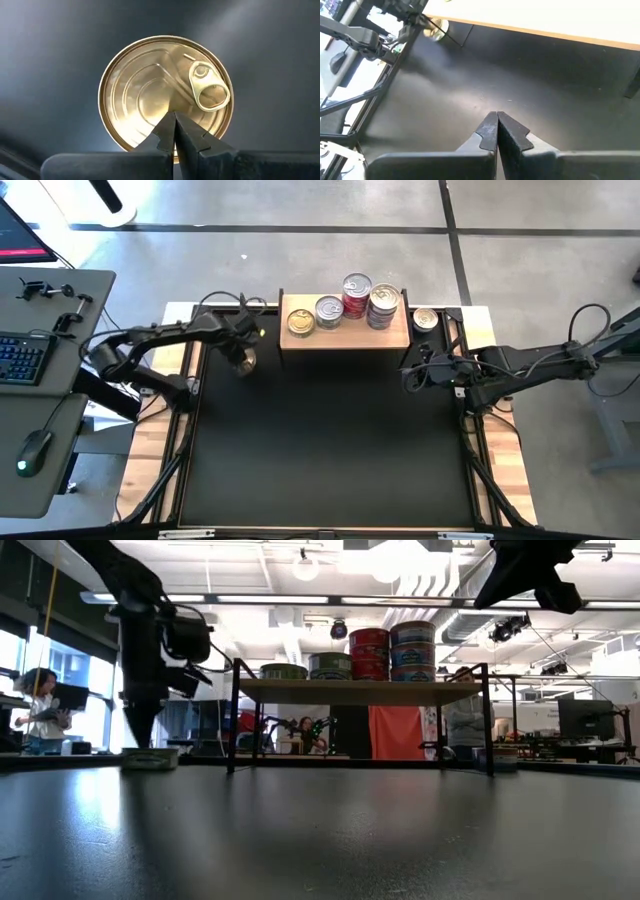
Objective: Stack canned seafood by type on shelf
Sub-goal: Stack the green tuna can on top of the green tuna can on the shelf
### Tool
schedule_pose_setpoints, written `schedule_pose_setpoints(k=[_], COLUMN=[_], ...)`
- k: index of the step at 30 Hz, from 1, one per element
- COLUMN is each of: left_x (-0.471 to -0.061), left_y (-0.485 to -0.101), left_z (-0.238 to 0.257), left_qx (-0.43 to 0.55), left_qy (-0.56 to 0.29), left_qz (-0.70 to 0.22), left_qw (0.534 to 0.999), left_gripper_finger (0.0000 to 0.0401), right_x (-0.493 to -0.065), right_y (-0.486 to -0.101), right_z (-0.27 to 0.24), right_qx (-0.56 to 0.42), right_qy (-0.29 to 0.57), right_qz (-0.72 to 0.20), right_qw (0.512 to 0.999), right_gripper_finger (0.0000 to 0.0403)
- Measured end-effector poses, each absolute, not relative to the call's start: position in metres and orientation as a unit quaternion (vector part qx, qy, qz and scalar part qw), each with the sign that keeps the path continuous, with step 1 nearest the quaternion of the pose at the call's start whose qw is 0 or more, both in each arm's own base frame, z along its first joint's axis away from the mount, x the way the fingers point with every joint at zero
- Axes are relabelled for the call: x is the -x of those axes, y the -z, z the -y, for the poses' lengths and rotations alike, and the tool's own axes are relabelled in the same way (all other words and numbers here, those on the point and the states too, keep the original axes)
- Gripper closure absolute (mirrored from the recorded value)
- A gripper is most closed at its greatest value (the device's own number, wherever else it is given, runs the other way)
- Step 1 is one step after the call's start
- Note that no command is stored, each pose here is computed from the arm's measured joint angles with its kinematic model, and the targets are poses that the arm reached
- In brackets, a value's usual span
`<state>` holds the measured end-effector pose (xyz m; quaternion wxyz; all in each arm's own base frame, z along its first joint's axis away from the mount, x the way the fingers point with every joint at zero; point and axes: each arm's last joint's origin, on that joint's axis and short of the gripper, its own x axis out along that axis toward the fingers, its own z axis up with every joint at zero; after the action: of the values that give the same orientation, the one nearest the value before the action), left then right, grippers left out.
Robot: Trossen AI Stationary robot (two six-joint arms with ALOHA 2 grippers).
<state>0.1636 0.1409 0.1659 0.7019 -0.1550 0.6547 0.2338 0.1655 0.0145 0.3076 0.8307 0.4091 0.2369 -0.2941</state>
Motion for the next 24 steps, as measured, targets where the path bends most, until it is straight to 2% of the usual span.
schedule_pose_setpoints(k=[6, 16, 24], left_x=[-0.174, -0.197, -0.192], left_y=[-0.181, -0.159, -0.184], left_z=[-0.109, -0.05, -0.03], left_qx=[0.158, 0.112, 0.107], left_qy=[-0.226, -0.228, -0.214], left_qz=[-0.641, -0.636, -0.579], left_qw=[0.716, 0.728, 0.779], left_gripper_finger=[0.0401, 0.0401, 0.0401], right_x=[-0.166, -0.167, -0.171], right_y=[-0.308, -0.308, -0.313], right_z=[-0.015, -0.017, -0.018], right_qx=[-0.399, -0.401, -0.421], right_qy=[0.289, 0.26, 0.24], right_qz=[-0.242, -0.258, -0.236], right_qw=[0.836, 0.84, 0.843], right_gripper_finger=[0.0403, 0.0403, 0.0403])
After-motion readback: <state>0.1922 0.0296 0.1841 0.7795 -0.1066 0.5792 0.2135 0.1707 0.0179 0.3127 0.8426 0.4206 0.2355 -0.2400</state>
